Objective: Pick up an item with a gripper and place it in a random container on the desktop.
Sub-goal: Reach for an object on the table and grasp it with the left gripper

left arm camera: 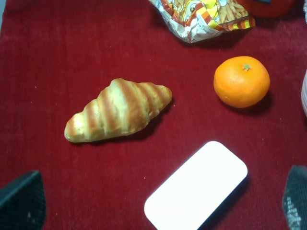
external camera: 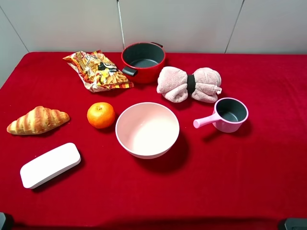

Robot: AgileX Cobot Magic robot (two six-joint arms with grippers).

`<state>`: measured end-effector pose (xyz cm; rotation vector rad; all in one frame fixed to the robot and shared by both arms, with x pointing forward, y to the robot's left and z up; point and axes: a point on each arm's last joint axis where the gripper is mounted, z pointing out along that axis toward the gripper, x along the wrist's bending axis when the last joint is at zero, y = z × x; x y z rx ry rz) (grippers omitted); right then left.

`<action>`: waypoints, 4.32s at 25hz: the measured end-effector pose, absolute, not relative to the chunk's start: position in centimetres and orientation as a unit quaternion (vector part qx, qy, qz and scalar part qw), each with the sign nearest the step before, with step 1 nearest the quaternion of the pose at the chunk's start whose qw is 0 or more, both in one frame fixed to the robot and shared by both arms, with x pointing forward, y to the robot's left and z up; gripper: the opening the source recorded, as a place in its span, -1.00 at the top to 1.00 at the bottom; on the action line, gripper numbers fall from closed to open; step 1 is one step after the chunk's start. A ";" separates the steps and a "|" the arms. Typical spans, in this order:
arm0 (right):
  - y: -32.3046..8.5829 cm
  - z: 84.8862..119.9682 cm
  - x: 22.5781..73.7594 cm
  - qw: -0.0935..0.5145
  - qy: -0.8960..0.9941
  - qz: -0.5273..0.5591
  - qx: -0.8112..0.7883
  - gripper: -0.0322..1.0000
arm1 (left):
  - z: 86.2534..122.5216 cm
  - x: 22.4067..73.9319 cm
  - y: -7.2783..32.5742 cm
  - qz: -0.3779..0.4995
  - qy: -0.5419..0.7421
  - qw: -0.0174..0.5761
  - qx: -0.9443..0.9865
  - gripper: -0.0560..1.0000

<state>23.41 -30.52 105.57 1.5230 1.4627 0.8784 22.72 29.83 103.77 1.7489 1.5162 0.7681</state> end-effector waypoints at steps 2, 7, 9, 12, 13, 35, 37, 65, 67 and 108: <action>-30.5 105.6 23.4 0.414 0.582 0.350 0.606 -0.40 | 103.8 22.7 29.8 0.296 0.584 0.344 0.673 -0.96; -30.5 105.6 23.4 0.414 0.582 0.350 0.606 -0.40 | 104.0 23.0 29.8 0.288 0.588 0.336 0.678 -0.96; -30.5 105.6 23.4 0.414 0.582 0.350 0.606 -0.40 | 104.4 23.6 29.8 0.277 0.593 0.323 0.683 -0.96; -30.5 105.6 23.4 0.414 0.582 0.350 0.606 -0.40 | 105.2 24.7 29.7 0.261 0.602 0.301 0.692 -0.96; -30.5 105.6 23.4 0.414 0.582 0.350 0.606 -0.40 | 105.4 25.1 29.7 0.253 0.605 0.293 0.695 -0.96; -30.5 105.6 23.4 0.414 0.582 0.350 0.606 -0.40 | 109.7 37.8 28.5 0.111 0.555 0.116 0.816 -0.96; -30.5 105.6 23.4 0.414 0.582 0.350 0.606 -0.40 | 109.6 38.9 28.4 0.102 0.548 0.107 0.823 -0.96; -30.5 105.6 23.4 0.414 0.582 0.350 0.606 -0.40 | 102.0 48.2 28.1 -0.045 0.419 -0.035 0.906 -0.96; -30.5 105.6 23.4 0.414 0.582 0.350 0.606 -0.40 | 101.1 48.8 28.1 -0.050 0.408 -0.038 0.911 -0.96; -30.5 105.6 23.4 0.414 0.582 0.350 0.606 -0.40 | 88.5 54.8 28.3 -0.043 0.240 -0.068 0.968 -0.99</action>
